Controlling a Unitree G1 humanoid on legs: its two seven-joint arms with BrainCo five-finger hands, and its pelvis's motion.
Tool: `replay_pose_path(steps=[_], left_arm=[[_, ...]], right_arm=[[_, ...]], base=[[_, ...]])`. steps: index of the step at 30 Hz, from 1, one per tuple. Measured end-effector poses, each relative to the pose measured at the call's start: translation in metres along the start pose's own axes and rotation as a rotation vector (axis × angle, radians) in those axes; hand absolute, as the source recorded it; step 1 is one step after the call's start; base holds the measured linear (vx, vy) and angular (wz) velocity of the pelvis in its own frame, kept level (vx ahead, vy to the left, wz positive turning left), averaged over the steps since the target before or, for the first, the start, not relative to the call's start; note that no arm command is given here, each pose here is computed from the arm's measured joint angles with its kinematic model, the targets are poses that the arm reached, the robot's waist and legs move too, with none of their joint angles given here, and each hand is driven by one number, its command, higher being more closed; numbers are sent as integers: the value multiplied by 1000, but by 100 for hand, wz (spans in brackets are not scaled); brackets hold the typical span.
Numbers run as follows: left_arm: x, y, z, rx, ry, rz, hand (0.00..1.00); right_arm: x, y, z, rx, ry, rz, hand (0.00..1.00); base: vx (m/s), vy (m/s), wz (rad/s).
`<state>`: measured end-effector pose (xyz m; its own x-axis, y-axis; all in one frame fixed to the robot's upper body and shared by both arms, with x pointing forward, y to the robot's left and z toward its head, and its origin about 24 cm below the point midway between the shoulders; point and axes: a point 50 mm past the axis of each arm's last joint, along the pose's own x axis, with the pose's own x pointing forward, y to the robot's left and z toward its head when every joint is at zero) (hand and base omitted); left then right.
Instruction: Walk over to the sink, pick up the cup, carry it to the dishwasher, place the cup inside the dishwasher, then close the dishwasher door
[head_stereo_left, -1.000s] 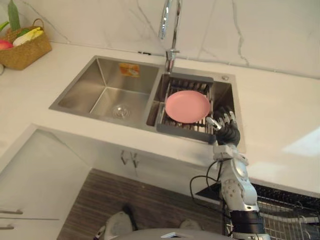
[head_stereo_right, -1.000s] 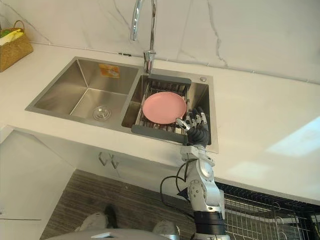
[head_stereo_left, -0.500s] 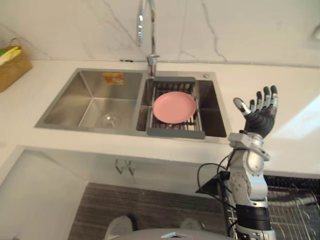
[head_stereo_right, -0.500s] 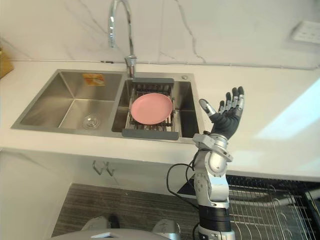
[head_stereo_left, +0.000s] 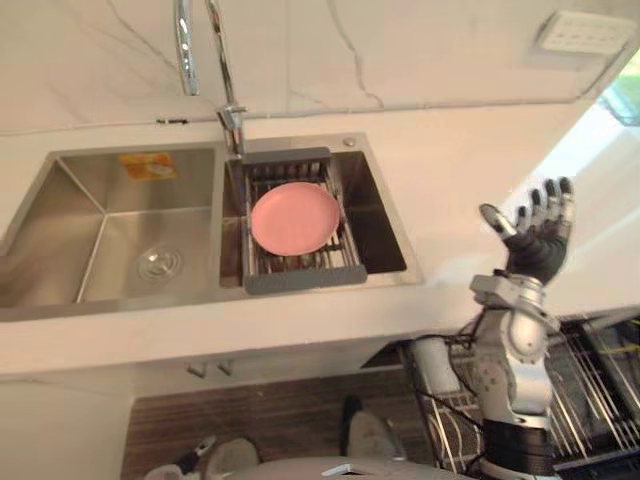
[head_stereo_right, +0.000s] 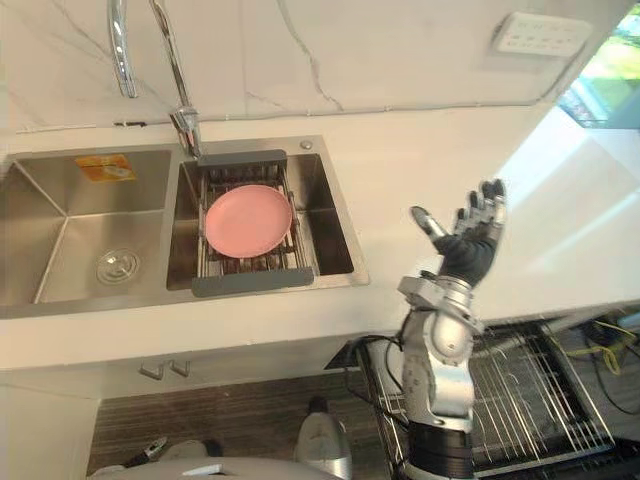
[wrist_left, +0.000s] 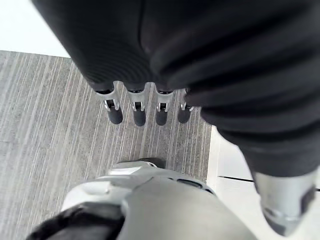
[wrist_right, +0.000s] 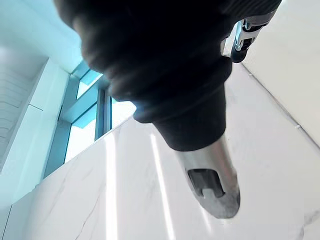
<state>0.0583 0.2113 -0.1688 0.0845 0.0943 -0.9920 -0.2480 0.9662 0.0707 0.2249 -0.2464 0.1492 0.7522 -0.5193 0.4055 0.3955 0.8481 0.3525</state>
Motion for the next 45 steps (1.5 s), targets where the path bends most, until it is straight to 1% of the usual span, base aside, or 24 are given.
replay_pose_path(steps=[4, 8, 12, 16, 19, 21, 22, 23, 25, 26, 30, 39, 43, 45], left_arm=[[1, -5, -6, -4, 12, -20, 0], [1, -3, -4, 39, -7, 10, 0], [1, -3, -3, 47, -16, 14, 0], [1, -1, -7, 39, 6, 48, 0], [2, -3, -13, -5, 29, 45, 0], [1, -4, -17, -112, 35, 42, 0], [1, -5, -18, -139, 38, 41, 0], [1, -3, -22, -138, 48, 42, 0], [2, -11, -27, -103, 56, 17, 0], [2, -9, -26, -69, 51, 18, 0], [1, 0, -23, -19, 42, 33, 0], [1, 0, -22, 58, 24, 43, 0], [1, 2, -21, 75, 8, 46, 0], [1, 5, -19, 79, -12, 52, 0]], right_arm=[[-3, -4, -1, 0, 13, 14, 0], [-3, -3, -1, 24, 17, 25, 0], [-4, -3, -2, 43, 24, 33, 0], [-6, -3, -3, 45, 35, 42, 0], [-7, -5, -5, 61, 53, 46, 0], [-6, 0, -6, 64, 55, 74, 0], [-5, 3, -6, 72, 53, 84, 0], [-4, 6, -5, 84, 45, 97, 0], [1, 7, 0, 74, 17, 116, 0], [0, 3, -2, 68, 31, 97, 0], [-1, 3, -3, 75, 41, 91, 0], [-7, 5, -14, 80, 128, 87, 0], [-14, 3, -24, 48, 220, 160, 0], [-17, 8, -27, -64, 216, 266, 0]], base=[[49, -98, 29], [22, -25, 20], [0, 14, 20], [0, -15, 17], [70, -19, 19], [105, 24, 6], [124, 93, -21], [85, 117, -25], [80, 155, -15], [97, 161, -6], [67, 101, -1], [16, 23, -9], [-21, -6, -6], [-26, -7, -9]])
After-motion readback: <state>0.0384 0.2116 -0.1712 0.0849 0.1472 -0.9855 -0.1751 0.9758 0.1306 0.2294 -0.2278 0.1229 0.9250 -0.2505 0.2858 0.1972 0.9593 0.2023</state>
